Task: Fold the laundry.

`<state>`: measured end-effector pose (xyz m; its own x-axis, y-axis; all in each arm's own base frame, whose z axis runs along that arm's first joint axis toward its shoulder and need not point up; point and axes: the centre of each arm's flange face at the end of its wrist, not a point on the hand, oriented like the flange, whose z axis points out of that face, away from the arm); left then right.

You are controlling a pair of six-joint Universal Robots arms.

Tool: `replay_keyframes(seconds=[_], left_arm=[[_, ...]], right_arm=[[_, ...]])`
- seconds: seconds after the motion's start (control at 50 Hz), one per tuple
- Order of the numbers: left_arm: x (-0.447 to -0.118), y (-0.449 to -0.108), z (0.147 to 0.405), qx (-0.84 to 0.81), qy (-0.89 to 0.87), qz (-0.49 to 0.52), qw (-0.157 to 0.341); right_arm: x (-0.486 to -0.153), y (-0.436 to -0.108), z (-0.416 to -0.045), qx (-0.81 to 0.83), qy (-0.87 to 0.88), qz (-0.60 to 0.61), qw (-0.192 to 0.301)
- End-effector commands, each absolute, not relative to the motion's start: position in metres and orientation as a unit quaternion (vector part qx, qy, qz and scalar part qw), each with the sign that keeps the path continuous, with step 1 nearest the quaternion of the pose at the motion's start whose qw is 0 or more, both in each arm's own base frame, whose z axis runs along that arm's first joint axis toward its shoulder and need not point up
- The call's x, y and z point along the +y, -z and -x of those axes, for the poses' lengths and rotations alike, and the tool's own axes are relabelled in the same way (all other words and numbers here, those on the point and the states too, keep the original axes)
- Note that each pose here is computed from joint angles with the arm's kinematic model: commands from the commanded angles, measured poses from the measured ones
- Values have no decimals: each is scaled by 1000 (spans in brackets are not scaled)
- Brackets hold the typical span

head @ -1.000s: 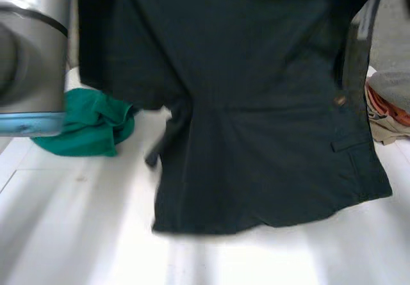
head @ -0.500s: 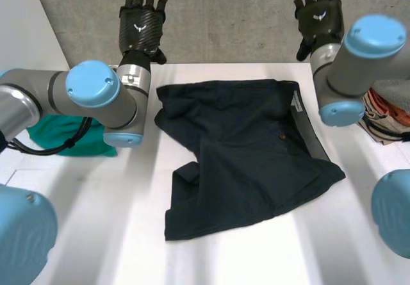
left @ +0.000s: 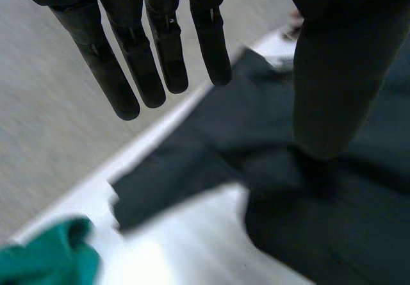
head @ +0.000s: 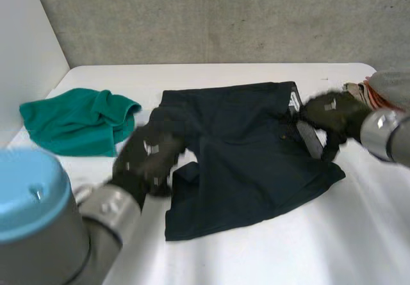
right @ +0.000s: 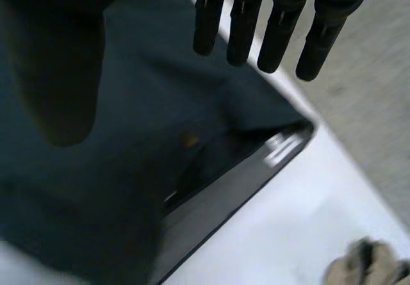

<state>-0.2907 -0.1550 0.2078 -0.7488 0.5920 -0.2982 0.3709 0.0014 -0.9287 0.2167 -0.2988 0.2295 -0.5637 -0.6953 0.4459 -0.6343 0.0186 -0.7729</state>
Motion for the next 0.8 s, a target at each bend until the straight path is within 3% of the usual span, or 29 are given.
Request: replay_keyframes(seconds=[0.02, 0.26, 0.52, 0.64, 0.8], left_arm=[[-132, -160, 285, -738, -549, 383, 82], [-148, -128, 293, -746, -541, 381, 76], [-149, -127, 305, -720, -574, 380, 87], [-143, -145, 300, -713, -582, 382, 88], [-113, -189, 273, -732, -539, 410, 73]], right_arm=[[-281, -178, -191, 702, 506, 497, 58], [-290, -136, -184, 685, 535, 493, 44], [-288, -128, -183, 687, 539, 487, 22], [-276, -157, -179, 684, 545, 484, -3], [-241, -205, -171, 723, 487, 489, -21]])
